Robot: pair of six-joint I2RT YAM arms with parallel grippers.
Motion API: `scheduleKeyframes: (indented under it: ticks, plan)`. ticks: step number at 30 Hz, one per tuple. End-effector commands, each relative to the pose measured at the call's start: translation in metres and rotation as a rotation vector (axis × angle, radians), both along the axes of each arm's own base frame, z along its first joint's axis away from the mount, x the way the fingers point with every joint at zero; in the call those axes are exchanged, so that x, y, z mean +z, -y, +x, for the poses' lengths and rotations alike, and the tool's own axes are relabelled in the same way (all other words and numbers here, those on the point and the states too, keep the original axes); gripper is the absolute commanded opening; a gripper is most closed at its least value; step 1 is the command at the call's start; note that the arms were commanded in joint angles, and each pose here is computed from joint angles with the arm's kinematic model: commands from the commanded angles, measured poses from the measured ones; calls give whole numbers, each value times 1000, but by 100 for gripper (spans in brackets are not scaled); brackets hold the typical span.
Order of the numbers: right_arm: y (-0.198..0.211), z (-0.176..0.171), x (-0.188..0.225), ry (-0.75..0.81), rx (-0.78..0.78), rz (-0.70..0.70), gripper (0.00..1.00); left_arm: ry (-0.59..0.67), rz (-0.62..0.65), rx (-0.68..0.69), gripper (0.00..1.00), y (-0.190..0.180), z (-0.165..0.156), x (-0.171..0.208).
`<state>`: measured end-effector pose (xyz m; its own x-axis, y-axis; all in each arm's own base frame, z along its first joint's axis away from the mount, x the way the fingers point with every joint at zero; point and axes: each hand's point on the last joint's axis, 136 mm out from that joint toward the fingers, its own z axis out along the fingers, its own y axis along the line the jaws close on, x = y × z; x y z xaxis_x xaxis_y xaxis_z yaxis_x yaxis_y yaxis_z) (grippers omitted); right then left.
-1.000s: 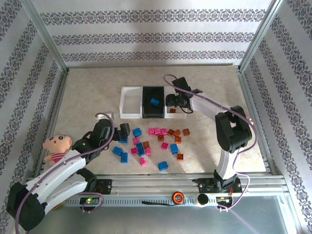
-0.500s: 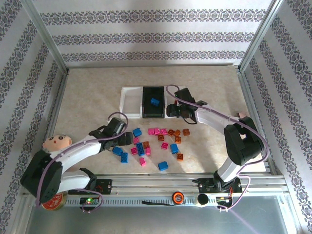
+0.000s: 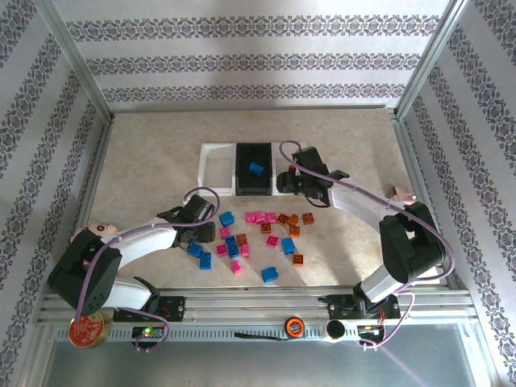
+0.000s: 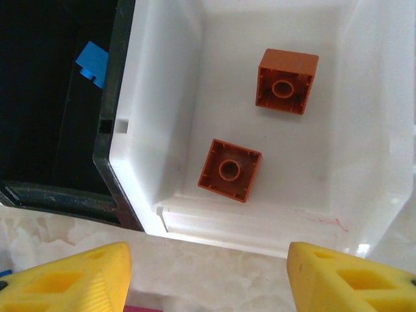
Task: Sort the legos into containers by color
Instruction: Pick up the lego from the center of the table, then place the lego in the container.
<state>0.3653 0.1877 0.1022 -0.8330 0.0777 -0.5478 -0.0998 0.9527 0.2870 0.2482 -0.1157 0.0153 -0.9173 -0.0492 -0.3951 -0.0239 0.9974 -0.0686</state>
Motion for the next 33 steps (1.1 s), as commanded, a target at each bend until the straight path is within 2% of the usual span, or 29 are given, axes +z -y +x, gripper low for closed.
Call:
scheduleKeyframes:
  ticks: [1,7,13,18,21,26,33]
  plan:
    - [-1,-6,7,17,-5,28,65,93,-89,-53,60,23,26,10]
    - [3,-17,5,14,-13,50,65,136,-131,-79,45,33,33,35]
    - [9,-34,0,13,-23,61,65,277,-216,-144,44,65,55,104]
    - [11,-46,-5,8,-26,70,65,344,-267,-204,43,107,96,143]
    - [13,-53,-7,6,-28,67,65,359,-288,-224,43,131,126,149]
    - [19,-65,-5,11,-31,64,66,338,-267,-228,44,160,178,136]
    - [28,-86,-1,22,-30,69,67,299,-270,-217,47,186,222,121]
